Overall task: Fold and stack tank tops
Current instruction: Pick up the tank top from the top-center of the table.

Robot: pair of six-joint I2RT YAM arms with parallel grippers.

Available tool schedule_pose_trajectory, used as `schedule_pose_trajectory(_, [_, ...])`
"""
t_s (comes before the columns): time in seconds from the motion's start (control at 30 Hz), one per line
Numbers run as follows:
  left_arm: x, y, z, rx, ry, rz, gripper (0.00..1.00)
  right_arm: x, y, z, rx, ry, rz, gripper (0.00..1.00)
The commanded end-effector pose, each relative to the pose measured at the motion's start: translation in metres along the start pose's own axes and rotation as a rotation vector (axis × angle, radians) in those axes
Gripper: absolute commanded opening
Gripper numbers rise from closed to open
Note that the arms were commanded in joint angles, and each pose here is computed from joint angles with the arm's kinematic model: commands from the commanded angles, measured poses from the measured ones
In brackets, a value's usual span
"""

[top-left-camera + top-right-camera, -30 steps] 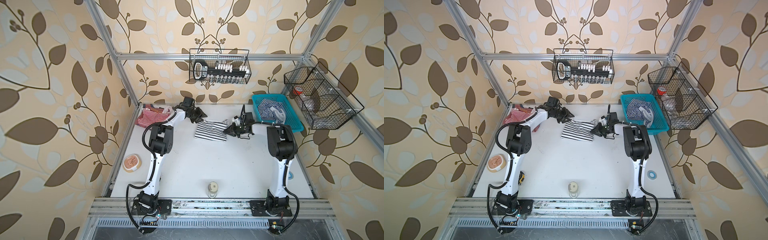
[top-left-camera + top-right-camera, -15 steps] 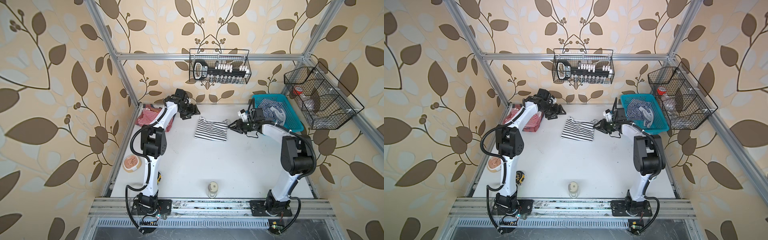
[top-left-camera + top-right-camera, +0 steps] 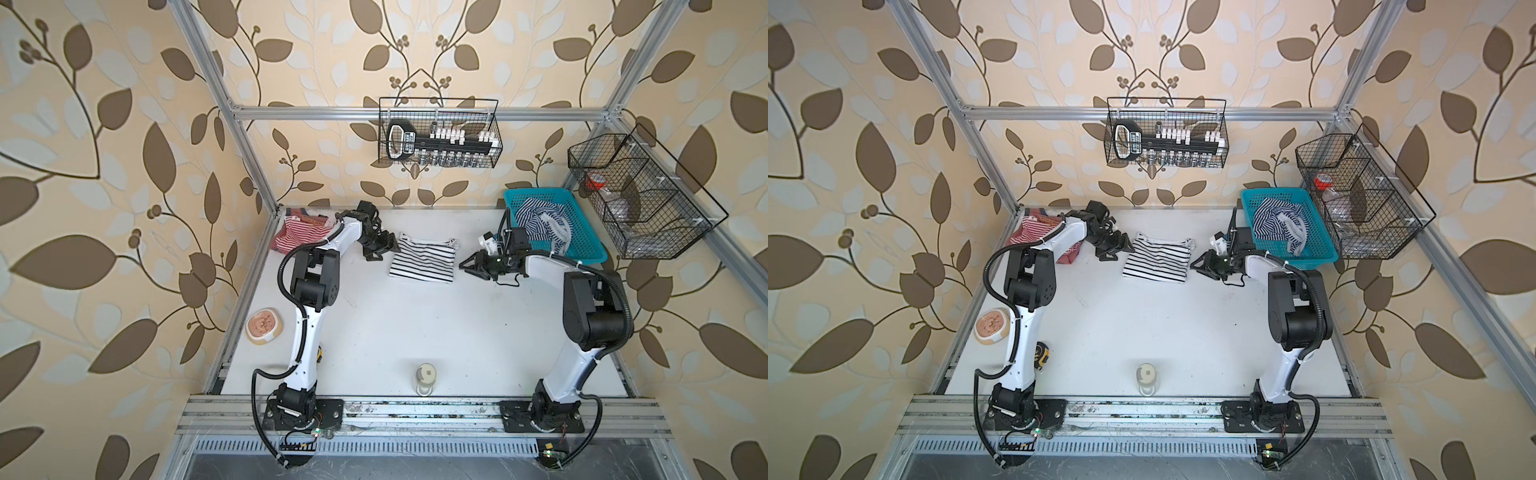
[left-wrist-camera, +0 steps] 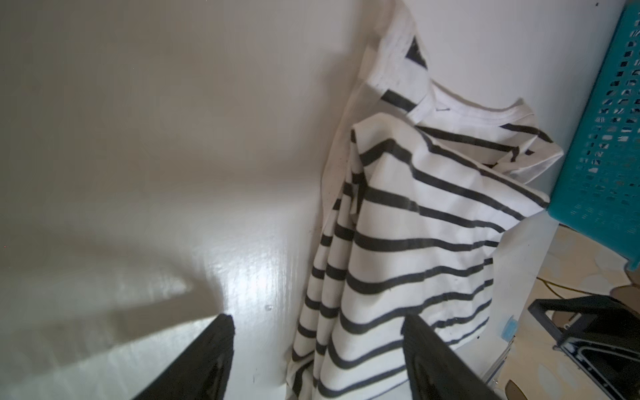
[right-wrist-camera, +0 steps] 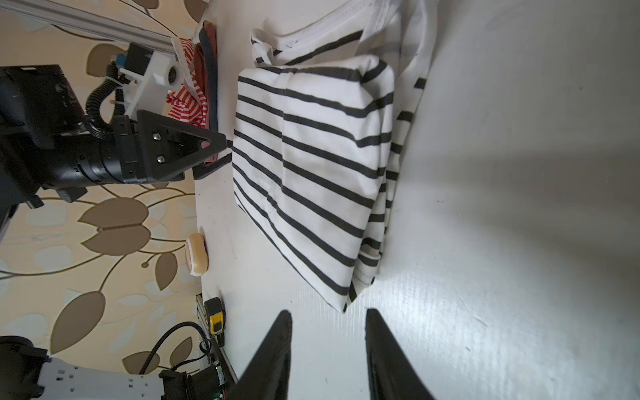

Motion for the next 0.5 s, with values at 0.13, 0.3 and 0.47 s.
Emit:
schedule_pose_trajectory(0.13, [0.008, -0.002, 0.026, 0.034, 0.058, 0.004, 0.78, -0.009, -0.023, 0.026, 0.008, 0.014, 0.047, 0.37])
schedule_pose_trajectory(0.3, [0.017, 0.001, 0.043, 0.035, 0.102, -0.015, 0.78, -0.010, -0.026, 0.044, 0.006, 0.040, 0.054, 0.38])
schedule_pose_trajectory(0.47, [0.026, 0.003, 0.055, 0.024, 0.131, -0.020, 0.79, -0.005, -0.029, 0.063, 0.008, 0.073, 0.071, 0.38])
Point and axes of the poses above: each gripper's point midway between its finger pads, its own z axis out along the fingers, its own y axis along the line the jaws close on, x = y × z, the point moved 9 cm from there along -z, back along the fingers, and after that the axes turned 4 degrees about -z, right-handed, at the moved point
